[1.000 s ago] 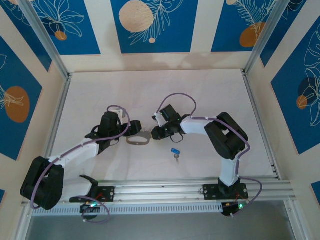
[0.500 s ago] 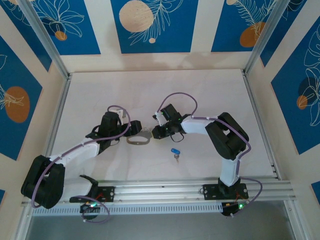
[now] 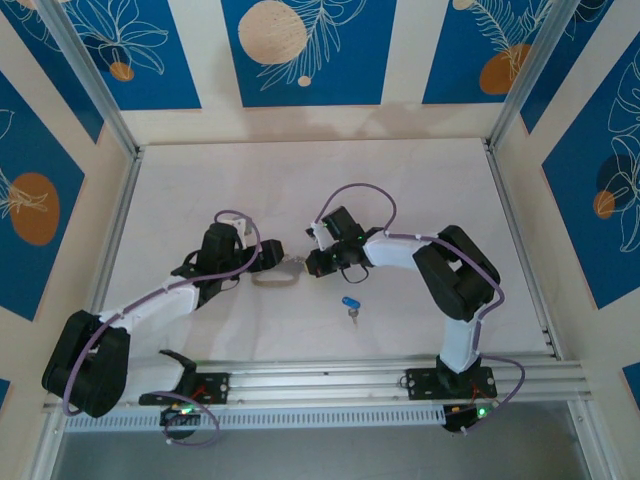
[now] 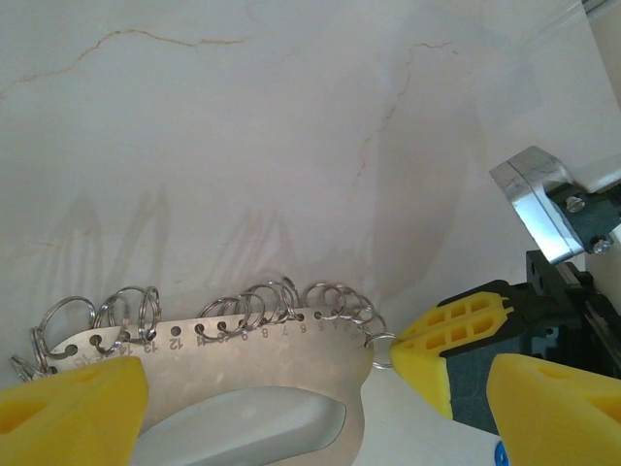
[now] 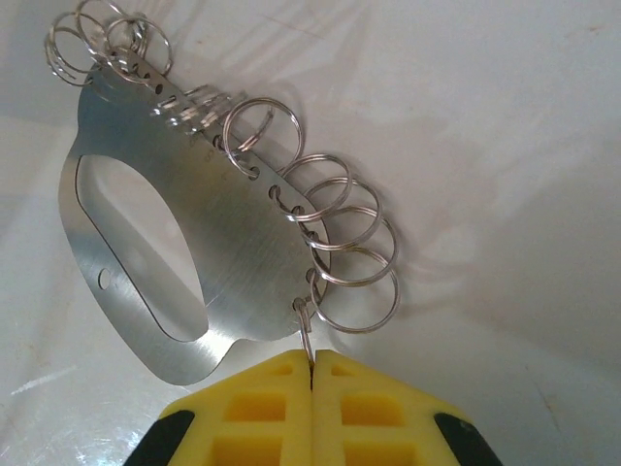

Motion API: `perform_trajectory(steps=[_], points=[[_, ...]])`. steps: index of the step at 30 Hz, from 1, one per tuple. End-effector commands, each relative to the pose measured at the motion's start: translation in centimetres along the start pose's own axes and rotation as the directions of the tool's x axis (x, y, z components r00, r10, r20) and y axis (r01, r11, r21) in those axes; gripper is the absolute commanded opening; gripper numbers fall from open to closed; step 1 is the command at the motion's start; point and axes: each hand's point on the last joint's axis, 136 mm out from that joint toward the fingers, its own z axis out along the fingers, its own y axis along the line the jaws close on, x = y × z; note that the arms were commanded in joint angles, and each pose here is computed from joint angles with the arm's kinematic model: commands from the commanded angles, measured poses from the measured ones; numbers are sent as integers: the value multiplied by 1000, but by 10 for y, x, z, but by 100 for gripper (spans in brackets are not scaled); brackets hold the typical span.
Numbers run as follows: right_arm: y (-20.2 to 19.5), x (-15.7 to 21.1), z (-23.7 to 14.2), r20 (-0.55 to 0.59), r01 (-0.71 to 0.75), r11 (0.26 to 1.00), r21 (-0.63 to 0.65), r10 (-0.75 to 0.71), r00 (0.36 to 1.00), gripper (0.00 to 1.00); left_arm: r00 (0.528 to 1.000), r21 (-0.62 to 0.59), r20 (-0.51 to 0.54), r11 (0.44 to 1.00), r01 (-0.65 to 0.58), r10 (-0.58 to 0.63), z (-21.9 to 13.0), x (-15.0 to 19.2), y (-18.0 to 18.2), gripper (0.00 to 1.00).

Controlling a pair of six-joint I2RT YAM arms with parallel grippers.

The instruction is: Put the keys on the keyring

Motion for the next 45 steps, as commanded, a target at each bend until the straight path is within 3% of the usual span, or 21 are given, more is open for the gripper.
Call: perform_trajectory(steps=[1, 11, 19, 26, 36, 45], points=[[8, -8, -15, 41, 15, 1000, -23, -14, 999, 0, 1000, 32, 14, 999, -2, 1, -3, -3, -8, 91], [13, -19, -29, 107, 23, 999, -23, -20, 994, 0, 999, 56, 38, 998, -11, 9, -11, -7, -14, 91], [25, -43, -62, 255, 40, 999, -28, -32, 966, 0, 996, 107, 89, 994, -31, 22, -20, -22, -29, 93], [38, -66, -99, 398, 77, 996, -41, -54, 916, 0, 989, 168, 112, 979, -117, 99, -30, -32, -49, 88], [74, -103, -170, 592, 242, 968, -71, -154, 791, 0, 960, 327, 161, 905, -273, 231, -52, -56, -103, 83], [109, -108, -208, 623, 376, 898, -230, -161, 765, 0, 923, 461, 237, 801, -382, 304, -78, -82, -151, 75]])
